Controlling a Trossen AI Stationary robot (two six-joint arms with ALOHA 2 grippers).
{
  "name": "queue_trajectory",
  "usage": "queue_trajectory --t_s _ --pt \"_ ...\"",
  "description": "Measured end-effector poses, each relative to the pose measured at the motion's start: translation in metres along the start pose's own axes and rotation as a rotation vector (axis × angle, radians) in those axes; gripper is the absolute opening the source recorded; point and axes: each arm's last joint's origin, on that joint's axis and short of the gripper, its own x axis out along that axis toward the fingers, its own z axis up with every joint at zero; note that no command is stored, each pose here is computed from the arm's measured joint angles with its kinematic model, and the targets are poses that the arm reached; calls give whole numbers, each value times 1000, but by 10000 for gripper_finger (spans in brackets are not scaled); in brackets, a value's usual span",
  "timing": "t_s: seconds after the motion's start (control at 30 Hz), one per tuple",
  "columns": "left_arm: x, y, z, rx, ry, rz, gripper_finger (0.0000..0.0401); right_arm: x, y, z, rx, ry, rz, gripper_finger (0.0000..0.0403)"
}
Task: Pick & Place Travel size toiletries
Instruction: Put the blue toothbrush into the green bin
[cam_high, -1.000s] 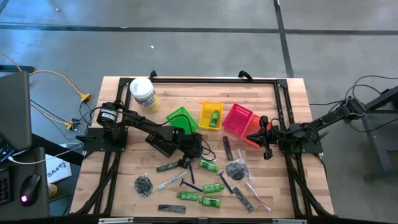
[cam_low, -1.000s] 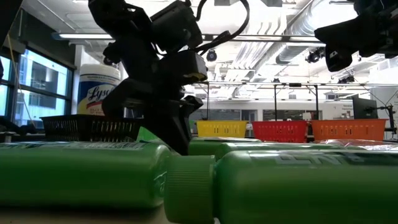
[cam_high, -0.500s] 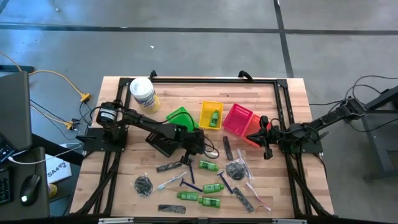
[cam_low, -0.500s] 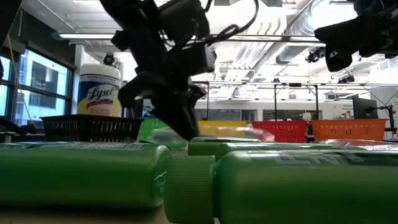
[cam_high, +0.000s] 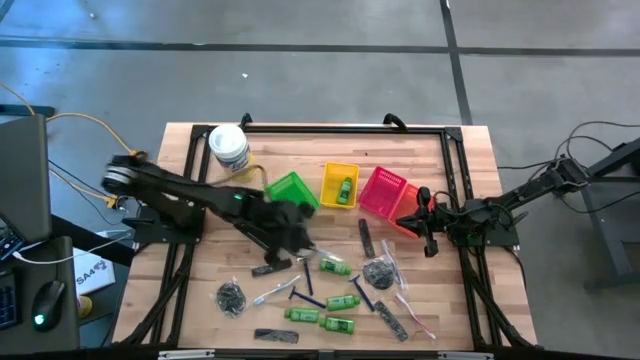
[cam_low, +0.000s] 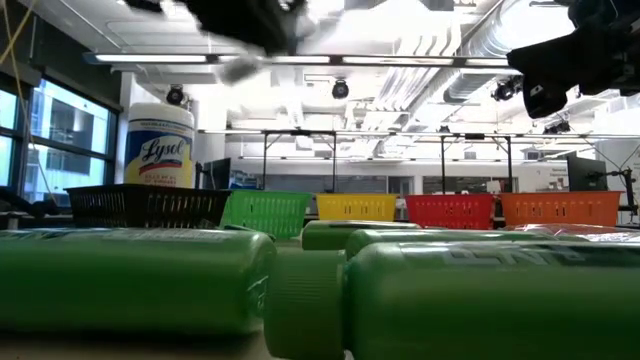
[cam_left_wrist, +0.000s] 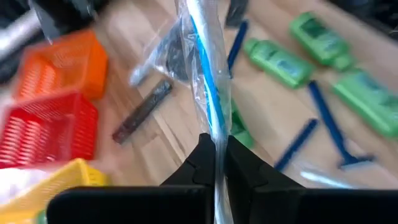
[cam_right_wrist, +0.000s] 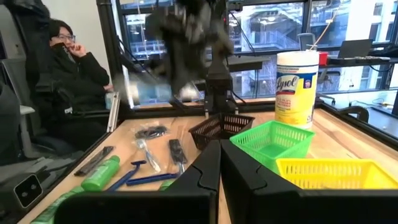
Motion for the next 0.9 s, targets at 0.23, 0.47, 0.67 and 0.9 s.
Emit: queue_trajectory --t_s 0.23,0.47,0.67,0.9 --pt "-66 8 -13 93 -193 51 7 0 0 1 2 -7 11 4" --pt "-82 25 -57 138 -341 97 7 1 1 2 5 -18 12 4" --pt "-68 39 -100 182 -386 41 7 1 1 2 7 -23 12 4" --pt "-51 62 -135 98 -438 45 7 1 1 2 5 -23 12 4"
